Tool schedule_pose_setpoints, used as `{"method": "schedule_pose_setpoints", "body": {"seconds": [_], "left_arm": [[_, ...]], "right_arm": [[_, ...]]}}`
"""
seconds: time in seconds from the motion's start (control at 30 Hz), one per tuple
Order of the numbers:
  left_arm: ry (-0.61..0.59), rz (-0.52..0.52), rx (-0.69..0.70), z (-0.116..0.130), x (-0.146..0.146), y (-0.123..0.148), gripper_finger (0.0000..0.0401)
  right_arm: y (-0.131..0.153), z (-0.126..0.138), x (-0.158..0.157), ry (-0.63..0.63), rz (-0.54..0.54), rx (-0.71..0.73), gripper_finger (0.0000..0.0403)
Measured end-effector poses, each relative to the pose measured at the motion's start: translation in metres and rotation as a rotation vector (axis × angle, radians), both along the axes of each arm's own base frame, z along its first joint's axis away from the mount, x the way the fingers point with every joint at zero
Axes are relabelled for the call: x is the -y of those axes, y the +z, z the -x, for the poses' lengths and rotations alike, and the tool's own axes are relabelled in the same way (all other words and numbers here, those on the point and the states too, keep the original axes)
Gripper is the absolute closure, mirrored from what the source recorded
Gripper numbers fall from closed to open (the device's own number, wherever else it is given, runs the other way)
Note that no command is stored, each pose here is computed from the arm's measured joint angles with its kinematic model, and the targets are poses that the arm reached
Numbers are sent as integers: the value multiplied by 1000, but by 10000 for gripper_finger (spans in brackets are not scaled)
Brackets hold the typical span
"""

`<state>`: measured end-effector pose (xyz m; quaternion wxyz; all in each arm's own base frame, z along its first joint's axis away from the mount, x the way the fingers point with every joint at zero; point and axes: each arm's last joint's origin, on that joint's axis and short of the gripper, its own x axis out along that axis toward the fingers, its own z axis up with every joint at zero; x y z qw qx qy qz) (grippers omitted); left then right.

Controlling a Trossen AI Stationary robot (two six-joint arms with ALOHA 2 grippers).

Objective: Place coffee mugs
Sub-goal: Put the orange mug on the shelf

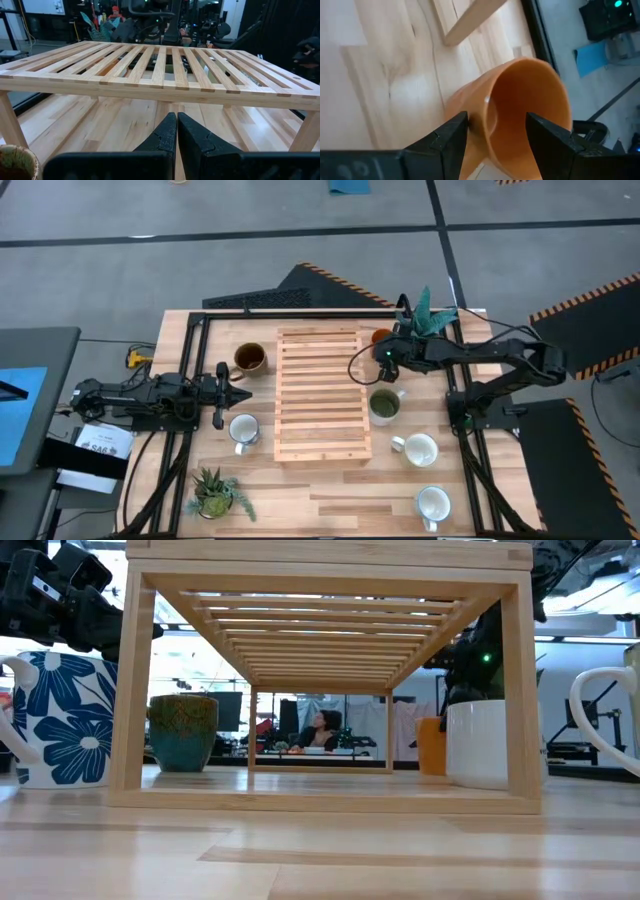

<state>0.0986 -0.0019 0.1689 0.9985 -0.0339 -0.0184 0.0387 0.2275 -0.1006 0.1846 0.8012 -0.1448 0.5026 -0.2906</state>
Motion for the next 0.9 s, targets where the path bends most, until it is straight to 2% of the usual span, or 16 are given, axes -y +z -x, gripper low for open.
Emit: {"method": "schedule_pose_setpoints", "body": {"seconds": [0.13,0.23,0.33,0.43,0.47,0.53,0.9], "left_arm": [[0,0,0,0,0,0,401],[1,0,0,0,0,0,401],[1,0,0,0,0,0,401],[1,0,0,0,0,0,401],[1,0,0,0,0,0,401],[1,0,0,0,0,0,401],[0,0,0,0,0,0,401]], "right_arm": [[-9,-3,4,-11,-10,-27,183],[-13,-5,6,-18,-11,-30,209],[-13,-5,7,-23,-12,-26,267],[-11,-2,5,-18,-26,-23,353],[-9,-1,3,-19,-17,-23,363],[-1,-2,1,-26,-22,19,361],[56,-2,-31,43,-56,61,361]]}}
